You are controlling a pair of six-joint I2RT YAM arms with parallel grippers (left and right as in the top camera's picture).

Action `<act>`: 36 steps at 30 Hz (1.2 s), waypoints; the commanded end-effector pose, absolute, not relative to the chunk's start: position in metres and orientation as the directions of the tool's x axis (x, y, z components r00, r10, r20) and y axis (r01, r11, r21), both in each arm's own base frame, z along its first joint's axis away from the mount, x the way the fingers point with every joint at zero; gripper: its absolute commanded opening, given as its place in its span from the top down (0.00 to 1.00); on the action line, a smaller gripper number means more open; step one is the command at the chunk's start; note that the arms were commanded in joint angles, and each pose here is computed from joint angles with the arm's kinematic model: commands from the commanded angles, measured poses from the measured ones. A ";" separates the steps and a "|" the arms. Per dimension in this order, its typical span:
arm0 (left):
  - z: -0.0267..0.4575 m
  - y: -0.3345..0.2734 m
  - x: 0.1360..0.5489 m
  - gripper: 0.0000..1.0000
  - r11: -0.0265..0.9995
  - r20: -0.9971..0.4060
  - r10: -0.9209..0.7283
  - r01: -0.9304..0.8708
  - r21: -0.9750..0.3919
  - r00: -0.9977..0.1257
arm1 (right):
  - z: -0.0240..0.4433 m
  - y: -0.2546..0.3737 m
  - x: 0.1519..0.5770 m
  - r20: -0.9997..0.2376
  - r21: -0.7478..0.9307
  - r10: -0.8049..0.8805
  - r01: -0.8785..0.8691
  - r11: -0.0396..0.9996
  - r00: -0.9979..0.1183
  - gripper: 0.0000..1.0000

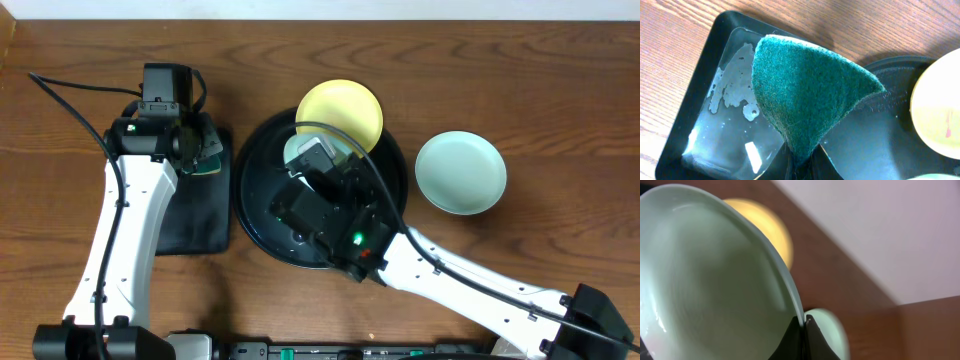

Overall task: Clean dirty plates on tray and stack at the side
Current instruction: 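Lift the scrubbed mint plate with the right gripper and carry it right, then stack the mint plate onto the other mint plate, release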

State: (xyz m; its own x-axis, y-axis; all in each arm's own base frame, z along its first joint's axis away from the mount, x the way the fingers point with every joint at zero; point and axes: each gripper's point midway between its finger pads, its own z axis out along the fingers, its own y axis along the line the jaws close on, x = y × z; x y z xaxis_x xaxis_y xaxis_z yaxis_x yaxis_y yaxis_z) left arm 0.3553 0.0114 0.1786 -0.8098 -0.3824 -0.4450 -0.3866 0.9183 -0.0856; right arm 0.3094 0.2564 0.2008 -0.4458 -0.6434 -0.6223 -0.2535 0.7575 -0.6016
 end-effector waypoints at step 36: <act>0.183 0.014 0.359 0.93 0.913 -0.455 -0.394 -0.399 -0.090 -0.799 | 0.130 -0.060 0.326 -0.307 0.045 0.481 0.492 0.869 -0.821 0.99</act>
